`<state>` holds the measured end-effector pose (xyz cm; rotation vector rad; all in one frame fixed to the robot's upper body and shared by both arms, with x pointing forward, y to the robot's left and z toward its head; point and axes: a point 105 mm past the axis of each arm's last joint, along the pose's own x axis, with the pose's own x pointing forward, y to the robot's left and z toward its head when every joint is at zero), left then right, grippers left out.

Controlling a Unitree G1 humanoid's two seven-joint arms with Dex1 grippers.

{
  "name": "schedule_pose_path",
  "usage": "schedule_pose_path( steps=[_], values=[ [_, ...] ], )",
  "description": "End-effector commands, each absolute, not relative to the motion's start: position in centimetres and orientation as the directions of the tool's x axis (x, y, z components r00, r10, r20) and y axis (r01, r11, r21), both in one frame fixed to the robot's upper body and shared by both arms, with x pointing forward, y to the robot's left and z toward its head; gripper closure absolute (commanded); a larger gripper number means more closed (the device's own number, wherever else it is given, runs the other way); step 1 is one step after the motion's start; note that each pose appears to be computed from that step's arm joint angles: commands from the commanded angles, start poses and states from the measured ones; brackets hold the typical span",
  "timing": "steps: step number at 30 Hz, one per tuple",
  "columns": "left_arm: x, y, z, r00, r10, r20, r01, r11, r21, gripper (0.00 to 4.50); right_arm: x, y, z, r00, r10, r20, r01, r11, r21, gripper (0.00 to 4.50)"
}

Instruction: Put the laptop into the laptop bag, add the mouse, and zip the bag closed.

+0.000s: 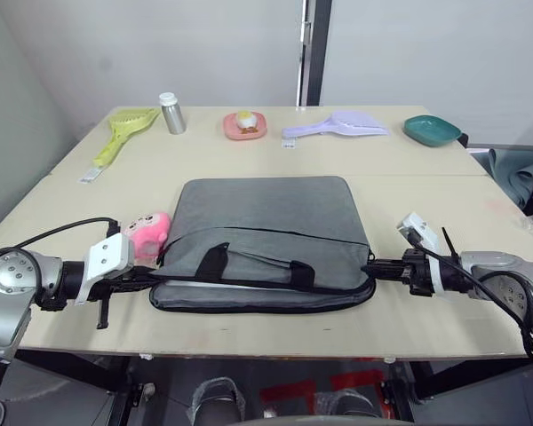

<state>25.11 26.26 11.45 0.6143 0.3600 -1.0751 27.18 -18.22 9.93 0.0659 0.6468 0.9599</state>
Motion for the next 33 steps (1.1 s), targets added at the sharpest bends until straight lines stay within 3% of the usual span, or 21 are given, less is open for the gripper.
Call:
schedule_pose_path(
  steps=[1, 11, 16, 25, 29, 30, 33],
  values=[
    [25.3, 27.6, 11.6, 0.509, -0.676, -0.533, 0.861, 0.393, 0.323, 4.5, 25.7, -17.7, 10.7, 0.339, 0.803, -0.491, -0.806, 0.517, 0.288, 4.49],
    [27.8, 24.7, 11.3, 0.477, -0.762, -0.437, 0.876, 0.375, 0.302, 4.5, 25.7, -19.8, 10.9, 0.419, 0.754, -0.506, -0.76, 0.596, 0.259, 4.49],
    [27.2, 23.4, 10.7, 0.403, -0.795, -0.454, 0.913, 0.314, 0.261, 4.5, 25.6, -21.2, 10.9, 0.456, 0.724, -0.518, -0.732, 0.636, 0.245, 4.49],
    [27.2, 24.3, 10.7, 0.415, -0.784, -0.462, 0.909, 0.34, 0.239, 4.5, 25.9, -21.3, 10.7, 0.462, 0.718, -0.521, -0.731, 0.641, 0.234, 4.49],
    [27.1, 24.8, 11.2, 0.419, -0.792, -0.444, 0.908, 0.38, 0.178, 3.22, 26.4, -21.8, 10.7, 0.483, 0.706, -0.518, -0.72, 0.657, 0.224, 4.5],
    [27.0, 24.8, 11.6, 0.412, -0.804, -0.429, 0.91, 0.382, 0.159, 2.88, 26.4, -22.0, 10.8, 0.484, 0.706, -0.518, -0.718, 0.658, 0.226, 3.81],
    [26.3, 25.1, 12.8, 0.395, -0.816, -0.421, 0.914, 0.397, 0.088, 1.74, 26.1, -22.9, 10.9, 0.479, 0.696, -0.534, -0.715, 0.663, 0.223, 2.87]
  ],
)
